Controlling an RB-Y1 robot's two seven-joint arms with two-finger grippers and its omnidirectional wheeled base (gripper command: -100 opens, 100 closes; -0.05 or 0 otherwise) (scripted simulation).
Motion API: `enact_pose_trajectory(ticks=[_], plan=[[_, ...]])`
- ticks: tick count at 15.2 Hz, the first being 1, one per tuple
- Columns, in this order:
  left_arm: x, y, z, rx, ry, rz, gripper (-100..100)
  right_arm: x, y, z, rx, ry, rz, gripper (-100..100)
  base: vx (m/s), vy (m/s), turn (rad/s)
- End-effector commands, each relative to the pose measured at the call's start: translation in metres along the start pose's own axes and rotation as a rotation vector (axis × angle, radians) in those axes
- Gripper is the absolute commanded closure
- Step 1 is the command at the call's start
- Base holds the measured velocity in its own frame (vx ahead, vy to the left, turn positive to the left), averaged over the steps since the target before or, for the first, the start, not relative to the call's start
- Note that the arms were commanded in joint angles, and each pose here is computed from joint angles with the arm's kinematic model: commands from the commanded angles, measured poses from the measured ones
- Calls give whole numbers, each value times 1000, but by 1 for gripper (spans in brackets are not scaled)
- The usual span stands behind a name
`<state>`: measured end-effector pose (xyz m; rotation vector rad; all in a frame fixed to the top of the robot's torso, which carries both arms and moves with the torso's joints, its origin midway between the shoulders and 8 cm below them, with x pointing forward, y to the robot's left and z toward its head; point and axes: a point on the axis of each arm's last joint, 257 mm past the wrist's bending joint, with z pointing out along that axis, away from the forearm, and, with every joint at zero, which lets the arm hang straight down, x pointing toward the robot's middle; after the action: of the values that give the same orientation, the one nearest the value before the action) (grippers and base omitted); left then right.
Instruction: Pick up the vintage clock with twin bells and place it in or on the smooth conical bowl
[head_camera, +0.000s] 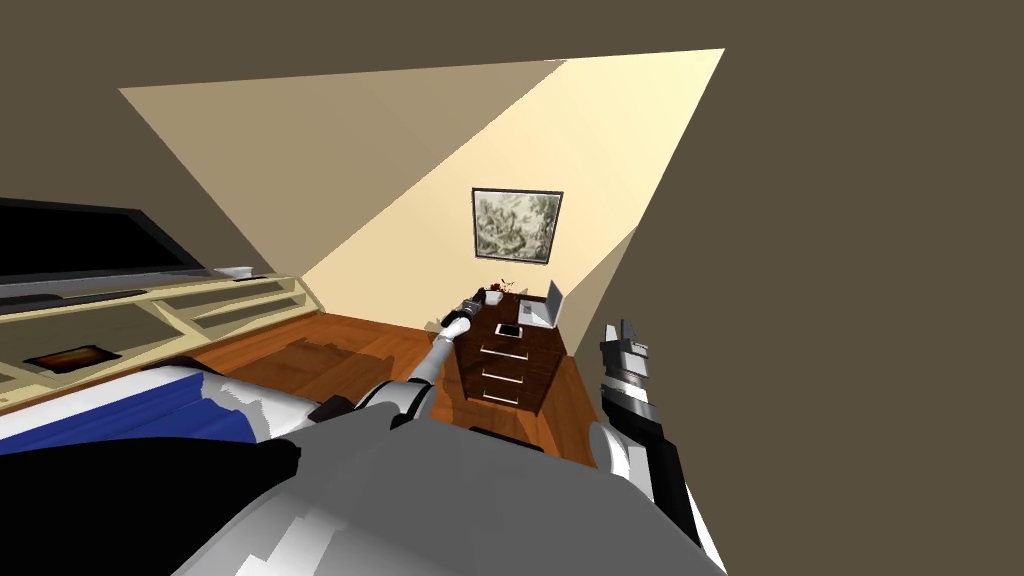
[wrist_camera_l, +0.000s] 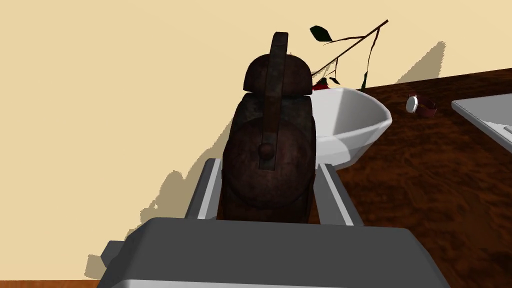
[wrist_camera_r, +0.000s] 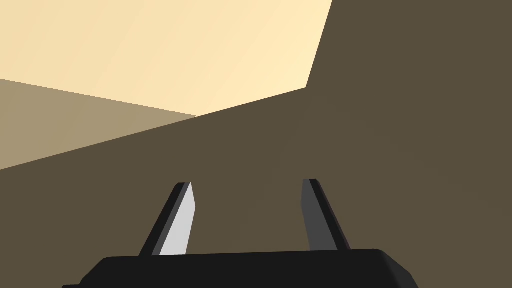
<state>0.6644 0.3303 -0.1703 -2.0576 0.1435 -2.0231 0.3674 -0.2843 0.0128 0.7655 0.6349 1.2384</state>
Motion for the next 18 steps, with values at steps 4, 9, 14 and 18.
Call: enact_pose_trajectory(ticks=[4, 9, 14, 18], plan=[[30, 11, 23, -7, 26, -12, 100, 0, 0, 0, 0, 0, 0, 0, 80, -33, 74], [59, 24, 42, -18, 49, -19, 100, 0, 0, 0, 0, 0, 0, 0, 119, -47, 98], [87, 39, 57, -33, 67, -26, 100, 0, 0, 0, 0, 0, 0, 0, 154, -34, 93], [91, 40, 59, -34, 70, -25, 100, 0, 0, 0, 0, 0, 0, 0, 77, -40, 47]])
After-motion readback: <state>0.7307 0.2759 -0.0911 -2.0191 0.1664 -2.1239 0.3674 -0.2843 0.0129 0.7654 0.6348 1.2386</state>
